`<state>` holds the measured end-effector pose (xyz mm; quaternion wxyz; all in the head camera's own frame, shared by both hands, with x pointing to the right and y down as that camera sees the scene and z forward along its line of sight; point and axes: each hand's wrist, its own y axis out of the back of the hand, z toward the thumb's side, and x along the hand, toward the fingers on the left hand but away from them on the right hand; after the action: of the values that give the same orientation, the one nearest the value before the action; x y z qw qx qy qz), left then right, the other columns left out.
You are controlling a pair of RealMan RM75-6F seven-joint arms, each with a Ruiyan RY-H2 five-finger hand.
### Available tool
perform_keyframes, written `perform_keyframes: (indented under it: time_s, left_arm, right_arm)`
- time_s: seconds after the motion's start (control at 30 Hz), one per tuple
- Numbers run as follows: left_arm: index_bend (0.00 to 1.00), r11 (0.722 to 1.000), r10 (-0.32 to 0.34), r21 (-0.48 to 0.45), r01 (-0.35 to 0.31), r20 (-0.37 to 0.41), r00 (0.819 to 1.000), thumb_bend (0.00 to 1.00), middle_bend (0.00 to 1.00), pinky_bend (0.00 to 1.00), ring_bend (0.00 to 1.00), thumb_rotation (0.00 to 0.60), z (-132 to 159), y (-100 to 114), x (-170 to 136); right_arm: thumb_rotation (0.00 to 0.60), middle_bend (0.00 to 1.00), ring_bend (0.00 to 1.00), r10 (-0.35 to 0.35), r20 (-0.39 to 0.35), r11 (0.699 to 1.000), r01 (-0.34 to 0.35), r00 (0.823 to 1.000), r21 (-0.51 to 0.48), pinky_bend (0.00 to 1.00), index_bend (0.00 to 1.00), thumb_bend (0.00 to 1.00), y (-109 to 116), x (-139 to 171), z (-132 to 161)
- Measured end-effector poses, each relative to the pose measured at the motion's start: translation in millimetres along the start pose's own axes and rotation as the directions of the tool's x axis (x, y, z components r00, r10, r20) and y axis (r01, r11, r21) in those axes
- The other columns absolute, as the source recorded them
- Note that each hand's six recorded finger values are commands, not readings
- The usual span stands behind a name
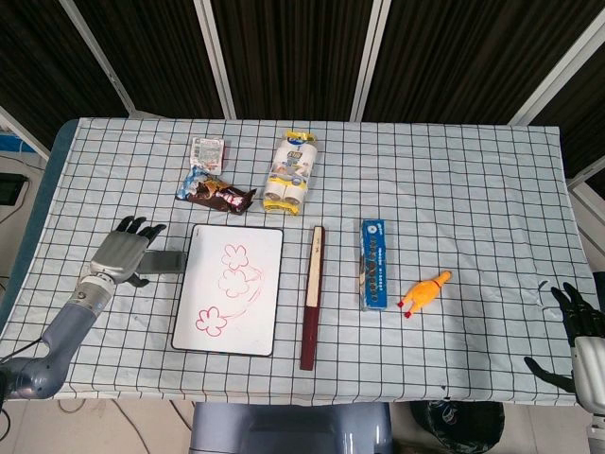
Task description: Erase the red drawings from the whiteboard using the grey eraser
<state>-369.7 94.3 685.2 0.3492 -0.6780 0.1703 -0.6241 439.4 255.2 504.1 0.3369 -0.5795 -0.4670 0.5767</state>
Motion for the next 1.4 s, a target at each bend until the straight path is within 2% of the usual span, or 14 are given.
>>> perform_keyframes:
  time_s: [0.47,0.77,1.0,1.4]
  left_arm:
    - [0.27,1.0,0.005,0.025,-0.005,0.013,1.0,0.13,0.31,0.0,0.0,0.6,7,-14,14]
    - [0.3,0.999,0.016,0.03,-0.017,0.017,1.0,0.14,0.34,0.0,0.0,0.6,7,-15,16]
    - [0.32,0.999,0.01,0.04,-0.01,0.012,1.0,0.18,0.34,0.0,0.0,0.6,6,-19,19]
    - [0.34,0.999,-0.002,0.055,0.001,0.015,1.0,0.18,0.38,0.0,0.0,0.6,4,-23,24]
  right_arm:
    - [0.6,0.06,0.14,0.0,0.012,1.0,0.0,1.0,-0.009,0.19,0.01,0.17,1,-1,-3]
    - [0.6,0.06,0.14,0.002,0.015,1.0,-0.002,1.0,-0.01,0.19,0.01,0.17,1,-1,-3]
    - [0.6,0.06,0.14,0.004,0.018,1.0,-0.004,1.0,-0.011,0.19,0.01,0.17,1,-2,-4]
    - [0.6,0.06,0.14,0.007,0.021,1.0,-0.007,1.0,-0.012,0.19,0.01,0.17,0,-2,-4]
